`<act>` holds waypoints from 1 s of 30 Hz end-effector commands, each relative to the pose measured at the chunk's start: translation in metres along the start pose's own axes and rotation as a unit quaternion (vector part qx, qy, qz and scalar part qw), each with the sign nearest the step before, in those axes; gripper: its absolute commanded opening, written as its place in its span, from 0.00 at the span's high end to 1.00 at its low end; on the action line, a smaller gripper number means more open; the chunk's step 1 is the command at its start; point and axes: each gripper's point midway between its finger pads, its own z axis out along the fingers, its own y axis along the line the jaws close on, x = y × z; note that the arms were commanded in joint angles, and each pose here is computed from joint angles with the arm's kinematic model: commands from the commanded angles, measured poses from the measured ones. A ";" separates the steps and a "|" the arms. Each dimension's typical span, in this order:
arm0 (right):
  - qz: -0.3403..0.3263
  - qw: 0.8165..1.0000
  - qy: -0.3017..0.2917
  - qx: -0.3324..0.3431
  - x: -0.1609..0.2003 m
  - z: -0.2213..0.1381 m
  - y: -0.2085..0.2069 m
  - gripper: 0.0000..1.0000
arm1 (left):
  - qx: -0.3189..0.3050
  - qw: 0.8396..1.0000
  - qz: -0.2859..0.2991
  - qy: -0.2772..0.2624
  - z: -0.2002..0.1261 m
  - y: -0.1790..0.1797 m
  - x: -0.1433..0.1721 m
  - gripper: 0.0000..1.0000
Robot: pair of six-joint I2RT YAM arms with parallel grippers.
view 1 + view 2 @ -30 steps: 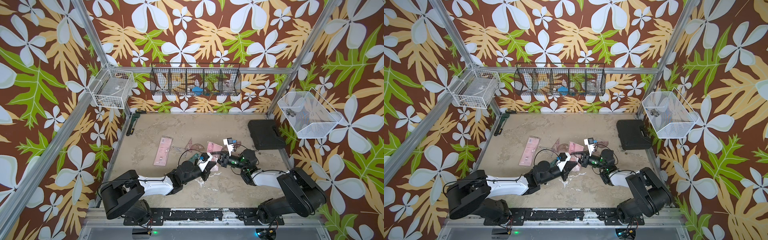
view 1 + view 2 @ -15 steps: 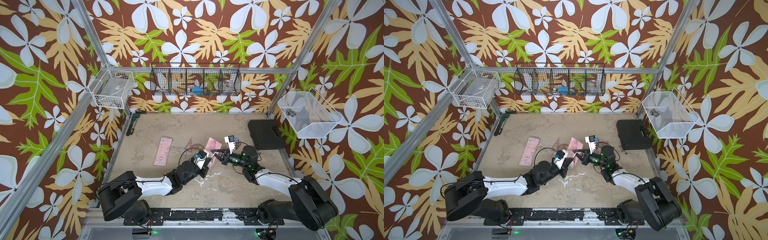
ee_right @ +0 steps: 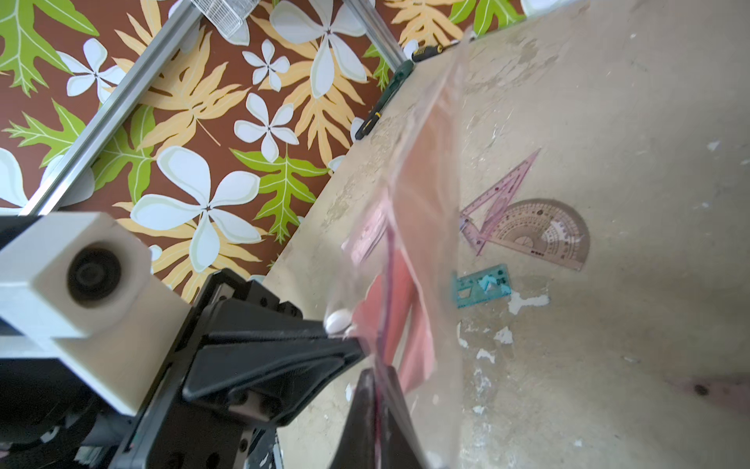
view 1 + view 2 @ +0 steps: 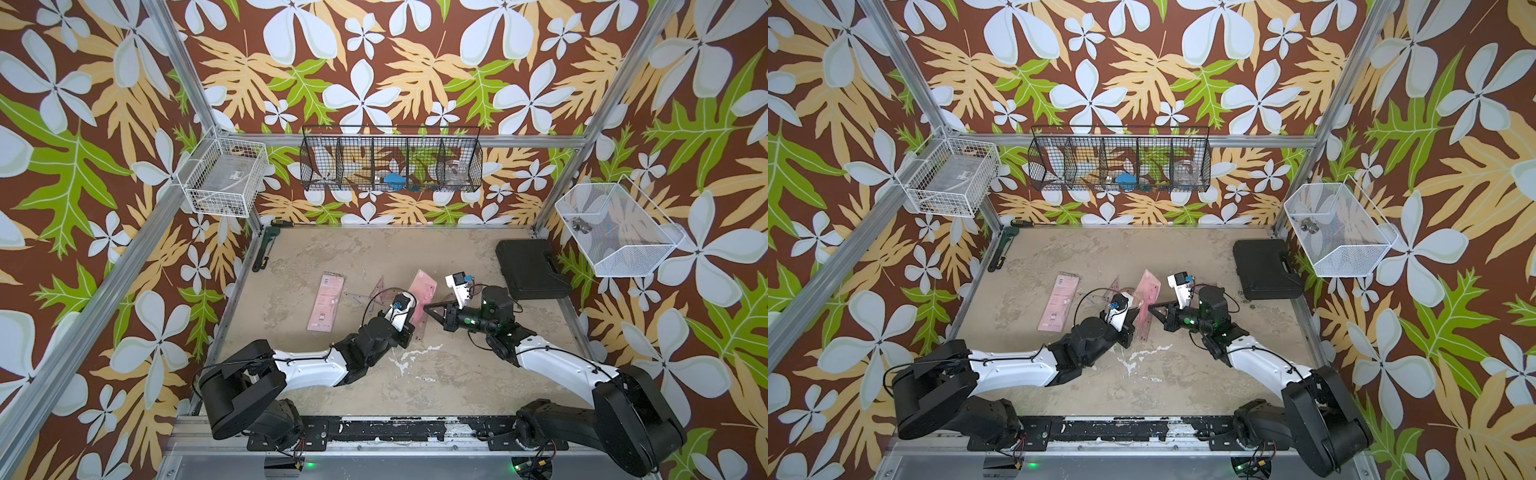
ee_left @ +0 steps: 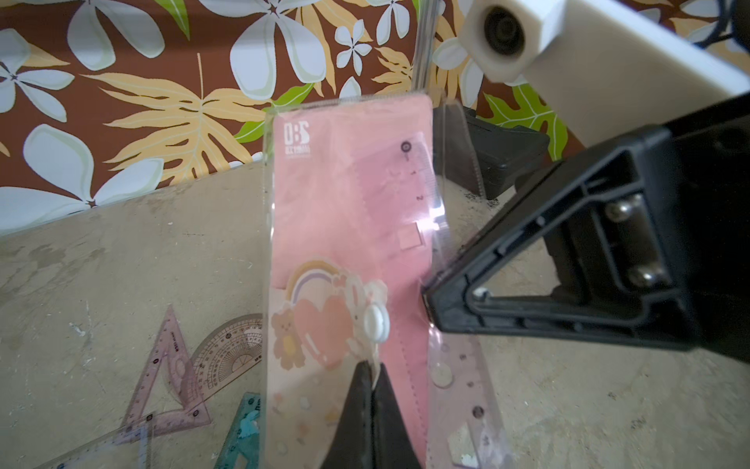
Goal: Open the ruler set and take out the ruler
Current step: Take out the ruler from the ruler set bag, then place the ruler at the center of the board, then place the ruler set bag at the center of the board.
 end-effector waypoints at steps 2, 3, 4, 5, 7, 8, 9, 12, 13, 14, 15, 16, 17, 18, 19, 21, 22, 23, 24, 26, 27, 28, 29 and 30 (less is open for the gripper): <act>0.028 0.998 0.052 0.007 0.006 -0.002 0.002 1.00 | -0.029 1.000 0.000 -0.001 0.001 0.010 -0.002 1.00; 0.032 0.997 0.065 0.011 0.008 -0.002 0.002 1.00 | -0.030 1.000 0.001 -0.001 0.001 0.010 -0.002 1.00; 0.033 0.996 0.077 0.011 0.010 -0.002 0.003 1.00 | -0.031 1.000 0.002 -0.001 0.001 0.010 -0.003 1.00; 0.035 0.995 0.088 0.011 0.014 -0.002 0.004 1.00 | -0.035 0.999 0.002 0.004 0.003 0.011 -0.002 1.00; 0.042 0.993 0.110 0.028 0.022 -0.006 -0.001 1.00 | -0.045 0.999 0.002 0.017 0.010 0.012 -0.002 1.00; 0.047 0.990 0.122 0.046 0.028 -0.009 -0.006 1.00 | -0.054 0.998 0.000 0.023 0.014 0.013 -0.004 1.00; 0.050 0.989 0.125 0.061 0.033 -0.013 -0.010 1.00 | -0.063 0.998 -0.002 0.030 0.019 0.014 -0.005 1.00; 0.044 0.990 0.112 0.067 0.044 -0.023 -0.011 1.00 | -0.076 0.996 -0.013 0.047 0.035 0.018 -0.009 1.00; 0.044 0.990 0.111 0.071 0.046 -0.025 -0.012 1.00 | -0.077 0.996 -0.015 0.048 0.040 0.018 -0.011 1.00; 0.044 0.990 0.110 0.075 0.048 -0.026 -0.014 1.00 | -0.076 0.996 -0.013 0.048 0.045 0.018 -0.012 1.00; 0.045 0.990 0.109 0.076 0.051 -0.027 -0.014 1.00 | -0.081 0.995 -0.010 0.050 0.051 0.019 -0.013 1.00; 0.052 0.989 0.107 0.084 0.054 -0.029 -0.018 1.00 | -0.082 0.995 -0.009 0.057 0.058 0.019 -0.012 1.00; 0.063 0.988 0.102 0.102 0.056 -0.031 -0.026 1.00 | -0.081 0.994 -0.012 0.068 0.066 0.019 -0.012 1.00; 0.080 0.985 0.092 0.121 0.057 -0.035 -0.036 1.00 | -0.075 0.994 -0.021 0.078 0.075 0.017 -0.013 1.00; 0.093 0.984 0.078 0.130 0.056 -0.039 -0.044 1.00 | -0.073 0.993 -0.027 0.086 0.082 0.016 -0.012 1.00; 0.140 0.976 0.035 0.163 0.055 -0.055 -0.072 1.00 | -0.073 0.991 -0.033 0.105 0.097 0.012 -0.008 1.00; 0.161 0.971 0.015 0.176 0.056 -0.063 -0.086 1.00 | -0.079 0.990 -0.028 0.116 0.104 0.012 -0.003 1.00; 0.180 0.966 -0.006 0.185 0.055 -0.070 -0.098 1.00 | -0.090 0.988 -0.024 0.125 0.113 0.014 0.002 1.00; 0.189 0.964 -0.020 0.184 0.055 -0.074 -0.105 1.00 | -0.100 0.985 -0.017 0.137 0.121 0.016 0.008 1.00; 0.199 0.963 -0.025 0.181 0.055 -0.073 -0.115 1.00 | -0.116 0.980 0.003 0.159 0.138 0.020 0.019 1.00; 0.205 0.963 -0.017 0.176 0.057 -0.070 -0.115 1.00 | -0.120 0.979 0.008 0.164 0.145 0.021 0.022 1.00; 0.211 0.963 -0.013 0.168 0.057 -0.067 -0.116 1.00 | -0.118 0.978 0.011 0.171 0.153 0.020 0.024 1.00; 0.224 0.963 -0.015 0.152 0.059 -0.064 -0.115 1.00 | -0.121 0.977 0.014 0.174 0.159 0.022 0.024 1.00; 0.230 0.962 -0.018 0.144 0.061 -0.062 -0.115 1.00 | -0.126 0.976 0.018 0.176 0.163 0.024 0.025 1.00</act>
